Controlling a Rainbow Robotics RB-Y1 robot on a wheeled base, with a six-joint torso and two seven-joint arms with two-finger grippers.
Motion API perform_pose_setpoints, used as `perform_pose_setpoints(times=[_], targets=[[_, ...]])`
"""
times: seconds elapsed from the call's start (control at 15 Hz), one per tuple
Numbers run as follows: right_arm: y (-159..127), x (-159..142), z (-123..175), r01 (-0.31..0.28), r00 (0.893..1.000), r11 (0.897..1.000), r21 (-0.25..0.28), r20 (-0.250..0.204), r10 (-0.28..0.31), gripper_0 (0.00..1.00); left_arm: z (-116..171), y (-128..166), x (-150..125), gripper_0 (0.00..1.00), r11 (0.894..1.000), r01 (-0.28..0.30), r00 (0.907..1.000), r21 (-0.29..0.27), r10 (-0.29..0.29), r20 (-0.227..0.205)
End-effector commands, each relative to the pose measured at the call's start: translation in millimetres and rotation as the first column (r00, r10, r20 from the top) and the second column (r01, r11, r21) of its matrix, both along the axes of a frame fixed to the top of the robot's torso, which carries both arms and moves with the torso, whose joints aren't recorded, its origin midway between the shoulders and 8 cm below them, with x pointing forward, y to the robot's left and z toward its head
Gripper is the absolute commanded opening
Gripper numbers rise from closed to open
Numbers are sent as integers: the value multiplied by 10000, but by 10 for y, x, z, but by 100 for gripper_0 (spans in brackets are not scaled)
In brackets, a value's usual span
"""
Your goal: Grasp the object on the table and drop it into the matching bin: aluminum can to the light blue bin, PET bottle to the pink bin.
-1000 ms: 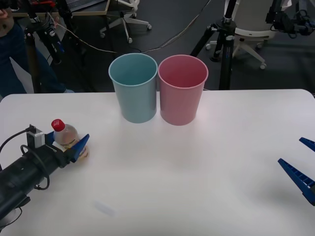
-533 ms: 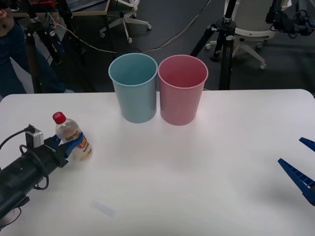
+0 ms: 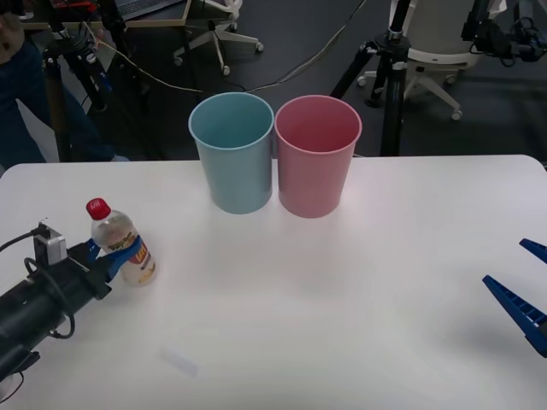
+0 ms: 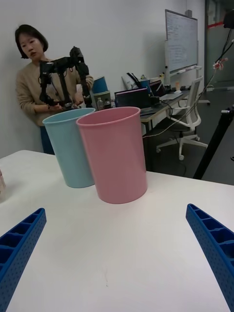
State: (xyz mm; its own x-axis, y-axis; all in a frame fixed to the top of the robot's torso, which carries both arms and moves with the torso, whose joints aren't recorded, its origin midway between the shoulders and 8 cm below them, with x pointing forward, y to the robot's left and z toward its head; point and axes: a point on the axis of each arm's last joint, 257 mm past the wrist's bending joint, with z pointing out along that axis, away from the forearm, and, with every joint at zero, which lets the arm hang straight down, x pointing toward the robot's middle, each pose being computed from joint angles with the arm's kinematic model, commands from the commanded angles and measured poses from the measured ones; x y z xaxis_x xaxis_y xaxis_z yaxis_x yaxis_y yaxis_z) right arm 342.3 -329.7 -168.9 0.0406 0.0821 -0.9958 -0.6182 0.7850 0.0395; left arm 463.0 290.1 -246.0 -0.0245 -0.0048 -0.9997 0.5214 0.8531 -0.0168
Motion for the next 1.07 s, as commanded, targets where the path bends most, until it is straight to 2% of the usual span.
perform_pose_setpoints(times=[0.07, 0.27, 0.4, 0.53, 0.8, 0.87, 1.07], targets=[[0, 0, 0, 0, 10000, 10000, 0, 0, 0, 100, 105, -22, -222, 0, 9996, 218, 9997, 163, -219, 67], [0, 0, 0, 0, 10000, 10000, 0, 0, 0, 100, 301, -188, -489, 0, 9967, 796, 9965, 156, -792, -251], [0, 0, 0, 0, 10000, 10000, 0, 0, 0, 100, 447, -313, -638, 0, 9923, 1229, 9910, 166, -1218, -549], [0, 0, 0, 0, 10000, 10000, 0, 0, 0, 100, 632, -424, -700, 0, 9868, 1617, 9851, 24, -1612, -602], [0, 0, 0, 0, 10000, 10000, 0, 0, 0, 100, 1174, -737, -742, 0, 9680, 2500, 9681, -214, -2503, -129], [0, 0, 0, 0, 10000, 10000, 0, 0, 0, 100, 1303, -818, -738, 0, 9628, 2702, 9628, -107, -2700, 142], [0, 0, 0, 0, 10000, 10000, 0, 0, 0, 100, 1495, -940, -683, 0, 9543, 2948, 9539, 500, -2969, 433]])
